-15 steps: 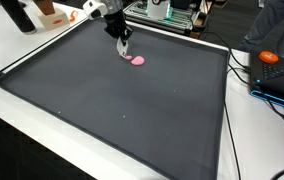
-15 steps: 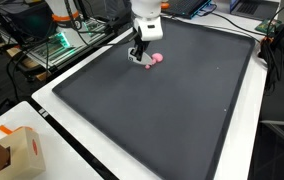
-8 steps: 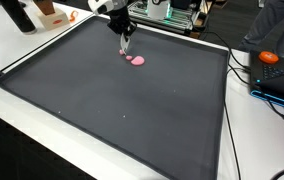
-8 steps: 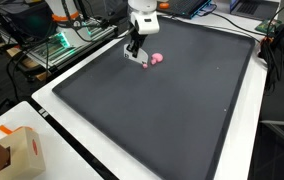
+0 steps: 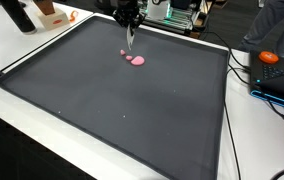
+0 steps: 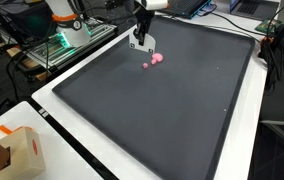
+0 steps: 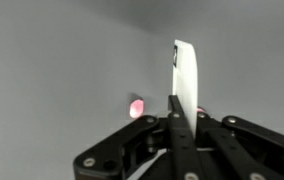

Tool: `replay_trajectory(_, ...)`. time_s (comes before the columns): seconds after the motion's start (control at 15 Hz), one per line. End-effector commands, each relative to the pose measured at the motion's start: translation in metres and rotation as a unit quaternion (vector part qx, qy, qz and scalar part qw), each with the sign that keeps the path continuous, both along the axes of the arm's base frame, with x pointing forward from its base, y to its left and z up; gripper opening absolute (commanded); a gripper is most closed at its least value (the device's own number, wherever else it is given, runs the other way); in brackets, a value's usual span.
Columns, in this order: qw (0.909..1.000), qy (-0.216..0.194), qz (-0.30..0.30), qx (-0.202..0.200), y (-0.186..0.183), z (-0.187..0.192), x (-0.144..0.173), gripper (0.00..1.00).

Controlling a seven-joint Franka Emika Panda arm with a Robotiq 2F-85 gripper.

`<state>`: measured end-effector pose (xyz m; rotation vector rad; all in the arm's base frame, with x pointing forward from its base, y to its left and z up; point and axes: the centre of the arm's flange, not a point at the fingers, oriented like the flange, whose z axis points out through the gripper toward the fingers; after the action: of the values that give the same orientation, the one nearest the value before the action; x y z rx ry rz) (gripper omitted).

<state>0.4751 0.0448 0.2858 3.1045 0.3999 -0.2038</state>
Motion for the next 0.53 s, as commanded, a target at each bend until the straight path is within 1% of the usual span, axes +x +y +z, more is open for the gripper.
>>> replay_trajectory(0.0, 0.9996, -0.020, -0.014, -0.014, 0.015, 0.024, -0.004, 0.01)
replay_trajectory(0.27, 0.9982, -0.039, -0.030, -0.035, 0.044, 0.040, 0.006, 0.01)
replay_trajectory(0.47, 0.9959, -0.052, -0.037, -0.064, 0.074, 0.045, 0.017, 0.01)
